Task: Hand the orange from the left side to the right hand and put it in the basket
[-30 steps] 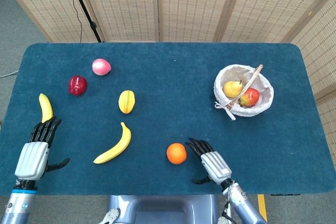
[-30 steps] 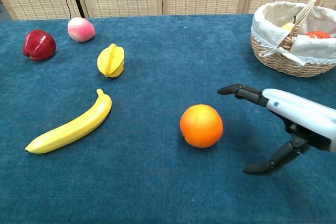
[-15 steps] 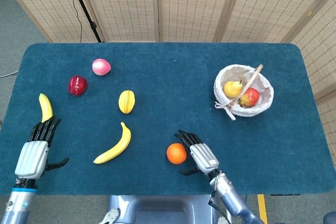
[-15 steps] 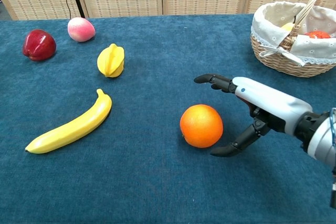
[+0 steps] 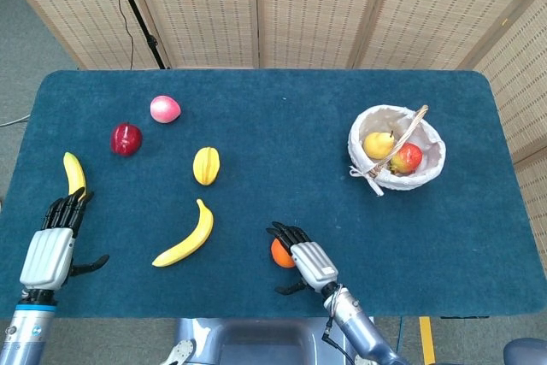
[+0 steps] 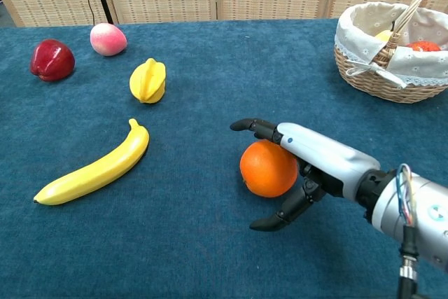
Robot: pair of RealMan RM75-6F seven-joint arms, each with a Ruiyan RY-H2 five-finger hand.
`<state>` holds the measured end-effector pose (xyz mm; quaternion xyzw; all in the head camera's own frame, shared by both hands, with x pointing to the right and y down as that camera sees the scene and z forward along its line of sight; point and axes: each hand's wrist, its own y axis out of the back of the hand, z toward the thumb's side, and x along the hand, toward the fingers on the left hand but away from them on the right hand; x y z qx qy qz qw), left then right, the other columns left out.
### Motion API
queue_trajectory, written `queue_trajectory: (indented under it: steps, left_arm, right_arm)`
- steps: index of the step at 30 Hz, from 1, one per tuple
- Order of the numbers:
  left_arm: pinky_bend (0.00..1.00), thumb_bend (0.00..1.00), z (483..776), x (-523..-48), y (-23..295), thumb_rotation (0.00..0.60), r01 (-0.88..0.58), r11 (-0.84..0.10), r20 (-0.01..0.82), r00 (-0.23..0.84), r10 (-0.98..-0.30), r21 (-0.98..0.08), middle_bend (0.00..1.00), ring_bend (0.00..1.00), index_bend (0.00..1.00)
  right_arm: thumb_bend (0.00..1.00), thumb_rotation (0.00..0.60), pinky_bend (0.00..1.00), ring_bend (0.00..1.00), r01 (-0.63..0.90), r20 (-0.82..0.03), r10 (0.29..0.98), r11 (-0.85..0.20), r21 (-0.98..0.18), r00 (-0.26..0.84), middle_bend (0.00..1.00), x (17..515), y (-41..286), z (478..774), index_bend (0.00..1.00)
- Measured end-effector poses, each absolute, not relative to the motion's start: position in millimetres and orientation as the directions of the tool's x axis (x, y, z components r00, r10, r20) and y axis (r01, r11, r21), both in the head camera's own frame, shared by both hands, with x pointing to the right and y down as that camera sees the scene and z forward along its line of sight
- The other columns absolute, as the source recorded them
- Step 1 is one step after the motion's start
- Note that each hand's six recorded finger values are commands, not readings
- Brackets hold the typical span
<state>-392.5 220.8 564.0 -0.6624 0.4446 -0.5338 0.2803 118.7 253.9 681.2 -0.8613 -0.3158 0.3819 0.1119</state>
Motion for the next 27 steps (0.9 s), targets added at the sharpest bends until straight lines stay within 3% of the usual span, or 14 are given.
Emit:
queue_trajectory:
  steps: [3,5,7,9,12,20,27]
  left_arm:
    - [0.0,0.05,563,-394,220,0.6,-0.293,-0.444,0.456,0.031,-0.889,-0.847,0.0,0.0,0.06]
    - [0.0,0.05,563,-395,220,0.6,-0.295,-0.444,0.457,0.03,-0.889,-0.846,0.0,0.0,0.06]
    - [0.0,0.05,563,-396,220,0.6,-0.297,-0.445,0.458,0.03,-0.888,-0.845,0.0,0.0,0.06]
    - [0.0,0.05,563,-396,220,0.6,-0.3,-0.447,0.46,0.03,-0.888,-0.843,0.0,0.0,0.06]
    - [0.0,0.05,563,-397,219,0.6,-0.302,-0.446,0.46,0.029,-0.887,-0.842,0.0,0.0,0.06]
    - [0.0,0.05,566,-398,219,0.6,-0.309,-0.456,0.471,0.027,-0.882,-0.835,0.0,0.0,0.06]
    - [0.0,0.05,568,-399,219,0.6,-0.309,-0.464,0.48,0.026,-0.877,-0.83,0.0,0.0,0.06]
  right_arm:
    - [0.0,0.6,0.12,0.04,0.462,-0.606,0.617,-0.784,-0.415,0.502,0.03,118,258,691,0.08]
    - [0.0,0.6,0.25,0.17,0.469,-0.614,0.613,-0.785,-0.404,0.498,0.15,118,259,696,0.22]
    - [0.0,0.6,0.46,0.38,0.491,-0.614,0.616,-0.78,-0.388,0.494,0.35,117,259,699,0.44]
    - [0.01,0.6,0.59,0.52,0.527,-0.608,0.626,-0.767,-0.367,0.488,0.5,116,258,701,0.59]
    - [0.08,0.6,0.7,0.66,0.589,-0.593,0.653,-0.733,-0.339,0.471,0.64,117,256,704,0.73]
    - [0.11,0.6,0.73,0.7,0.679,-0.526,0.758,-0.619,-0.394,0.386,0.67,132,243,706,0.75]
    - [0.11,0.6,0.73,0.7,0.609,-0.474,0.807,-0.583,-0.538,0.354,0.67,154,229,693,0.75]
